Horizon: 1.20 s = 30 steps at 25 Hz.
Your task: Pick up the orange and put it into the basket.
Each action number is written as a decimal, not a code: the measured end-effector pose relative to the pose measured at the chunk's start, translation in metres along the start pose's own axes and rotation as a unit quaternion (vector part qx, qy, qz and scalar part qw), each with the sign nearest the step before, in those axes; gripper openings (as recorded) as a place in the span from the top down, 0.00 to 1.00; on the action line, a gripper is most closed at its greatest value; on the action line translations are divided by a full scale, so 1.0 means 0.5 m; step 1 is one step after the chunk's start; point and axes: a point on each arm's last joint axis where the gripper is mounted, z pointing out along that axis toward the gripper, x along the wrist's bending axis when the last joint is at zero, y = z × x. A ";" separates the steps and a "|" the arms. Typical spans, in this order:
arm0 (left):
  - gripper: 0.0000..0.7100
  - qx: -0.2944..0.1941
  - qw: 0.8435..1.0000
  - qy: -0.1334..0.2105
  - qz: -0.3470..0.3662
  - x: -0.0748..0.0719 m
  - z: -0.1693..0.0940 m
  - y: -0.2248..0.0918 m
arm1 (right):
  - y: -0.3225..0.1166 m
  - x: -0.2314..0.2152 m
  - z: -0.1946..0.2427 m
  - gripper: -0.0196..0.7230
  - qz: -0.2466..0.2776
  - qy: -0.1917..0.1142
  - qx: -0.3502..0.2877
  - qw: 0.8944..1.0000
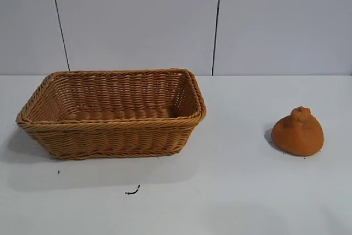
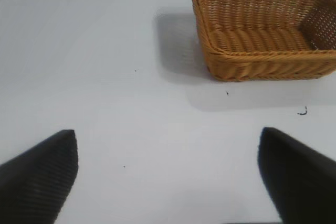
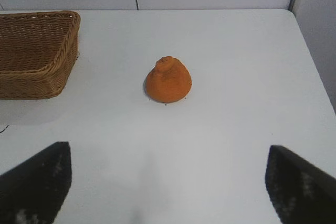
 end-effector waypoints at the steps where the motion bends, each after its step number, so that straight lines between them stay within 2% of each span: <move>1: 0.06 0.000 1.000 0.000 0.000 0.000 0.000 0.000 | 0.000 0.000 0.000 0.04 0.000 0.000 0.000 1.000; 8: 0.06 0.000 1.000 0.000 0.000 0.000 0.000 0.000 | 0.000 0.000 0.000 0.04 0.000 0.000 0.000 1.000; 13: 0.06 0.000 1.000 0.000 0.000 0.000 0.000 0.000 | 0.034 -0.007 -0.005 0.04 -0.001 -0.019 0.004 1.000; 18: 0.06 0.000 1.000 0.000 0.000 0.000 0.000 0.000 | 0.143 -0.007 0.050 0.04 0.014 -0.026 0.088 0.996; 22: 0.06 0.000 1.000 0.000 0.000 0.000 0.000 0.000 | 0.238 -0.005 0.142 0.04 0.018 -0.024 0.176 0.984; 26: 0.06 0.000 1.000 0.000 0.000 0.000 0.000 0.000 | 0.310 0.003 0.266 0.04 0.032 -0.011 0.261 0.965; 30: 0.06 0.000 1.000 0.000 0.000 0.000 0.000 0.000 | 0.349 0.011 0.410 0.04 0.049 0.005 0.320 0.946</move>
